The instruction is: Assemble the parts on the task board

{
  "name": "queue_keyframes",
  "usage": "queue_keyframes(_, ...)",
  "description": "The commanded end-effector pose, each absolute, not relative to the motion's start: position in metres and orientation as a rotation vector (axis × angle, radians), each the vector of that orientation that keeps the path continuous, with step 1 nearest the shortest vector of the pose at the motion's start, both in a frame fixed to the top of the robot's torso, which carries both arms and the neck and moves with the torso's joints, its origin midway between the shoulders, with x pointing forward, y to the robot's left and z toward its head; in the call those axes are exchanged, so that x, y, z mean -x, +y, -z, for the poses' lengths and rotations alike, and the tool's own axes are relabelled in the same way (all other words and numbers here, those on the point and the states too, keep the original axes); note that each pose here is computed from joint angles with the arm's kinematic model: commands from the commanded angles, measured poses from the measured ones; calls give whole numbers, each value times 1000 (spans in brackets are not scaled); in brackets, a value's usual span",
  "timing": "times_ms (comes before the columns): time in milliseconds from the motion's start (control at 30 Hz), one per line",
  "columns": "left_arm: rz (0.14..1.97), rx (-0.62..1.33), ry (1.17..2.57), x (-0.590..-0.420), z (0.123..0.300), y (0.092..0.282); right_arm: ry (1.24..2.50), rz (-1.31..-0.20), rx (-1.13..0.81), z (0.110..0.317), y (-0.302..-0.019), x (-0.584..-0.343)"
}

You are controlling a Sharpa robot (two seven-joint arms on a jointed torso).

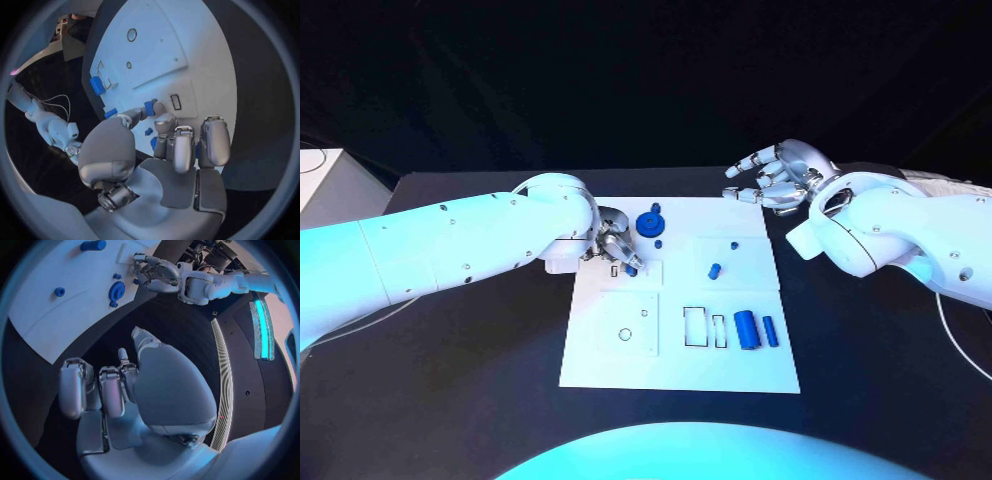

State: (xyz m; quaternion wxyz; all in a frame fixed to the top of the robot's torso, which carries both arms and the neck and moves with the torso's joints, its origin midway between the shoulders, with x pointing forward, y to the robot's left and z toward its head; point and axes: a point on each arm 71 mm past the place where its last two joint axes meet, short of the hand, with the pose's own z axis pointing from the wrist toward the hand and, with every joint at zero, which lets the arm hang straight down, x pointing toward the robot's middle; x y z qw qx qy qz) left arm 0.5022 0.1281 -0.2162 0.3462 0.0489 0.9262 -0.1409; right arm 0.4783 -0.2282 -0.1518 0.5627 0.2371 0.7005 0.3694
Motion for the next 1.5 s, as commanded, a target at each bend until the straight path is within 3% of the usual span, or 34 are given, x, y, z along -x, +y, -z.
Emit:
queue_keyframes(33,306,-192,2491,-493,234,131,1650,-870,-550,152,-228,-478)
queue_keyframes(1500,337,-158,2515,-492,235,132,1657,-863,-554,152,-230,-478)
